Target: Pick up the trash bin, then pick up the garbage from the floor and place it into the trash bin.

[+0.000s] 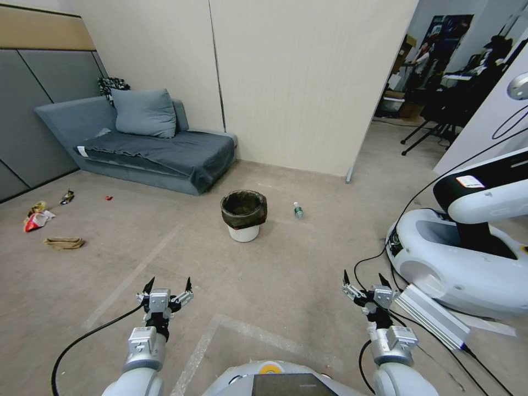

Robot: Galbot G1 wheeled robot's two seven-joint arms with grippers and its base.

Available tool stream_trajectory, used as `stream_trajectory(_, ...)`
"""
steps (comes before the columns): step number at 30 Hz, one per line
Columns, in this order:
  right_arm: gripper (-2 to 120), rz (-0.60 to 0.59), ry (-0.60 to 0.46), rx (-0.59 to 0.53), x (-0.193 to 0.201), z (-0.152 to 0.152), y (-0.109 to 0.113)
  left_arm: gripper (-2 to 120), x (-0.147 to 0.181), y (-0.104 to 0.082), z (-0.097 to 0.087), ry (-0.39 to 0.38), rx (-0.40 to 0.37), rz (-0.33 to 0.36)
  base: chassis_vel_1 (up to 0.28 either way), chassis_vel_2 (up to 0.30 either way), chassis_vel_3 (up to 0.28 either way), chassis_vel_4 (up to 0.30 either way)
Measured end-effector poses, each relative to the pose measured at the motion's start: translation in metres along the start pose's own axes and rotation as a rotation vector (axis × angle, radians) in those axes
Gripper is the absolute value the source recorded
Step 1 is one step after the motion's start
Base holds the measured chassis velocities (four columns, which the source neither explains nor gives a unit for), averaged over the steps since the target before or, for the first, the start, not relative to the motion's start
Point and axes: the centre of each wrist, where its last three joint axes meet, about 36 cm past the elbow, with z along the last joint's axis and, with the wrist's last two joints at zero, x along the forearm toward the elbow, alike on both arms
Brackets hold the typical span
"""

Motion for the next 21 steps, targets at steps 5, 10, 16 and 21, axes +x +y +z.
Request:
stream_trajectory(5,100,0.000,0.000,0.001,-0.0001,0.0002,0.0001,100,-0.0004,0.0001,0.0002,0.000,0.002,0.002,-0.098,0.094,0.102,-0.088)
stream_trajectory(10,100,0.000,0.000,0.003,-0.0001,0.0002,0.0001,100,-0.0010,0.0005,0.0004,-0.001,0.003,0.004,-0.097,0.104,0.089,-0.109)
stream_trajectory(16,100,-0.002,-0.002,0.013,-0.0005,0.0017,0.0008,100,-0.0016,0.0008,0.0008,-0.001,0.002,0.006,-0.087,0.081,0.083,-0.097)
stream_trajectory(21,100,-0.002,-0.002,0.014,-0.0005,0.0018,0.0008,100,-0.0018,0.0009,0.0011,-0.001,0.002,0.006,-0.089,0.084,0.102,-0.087)
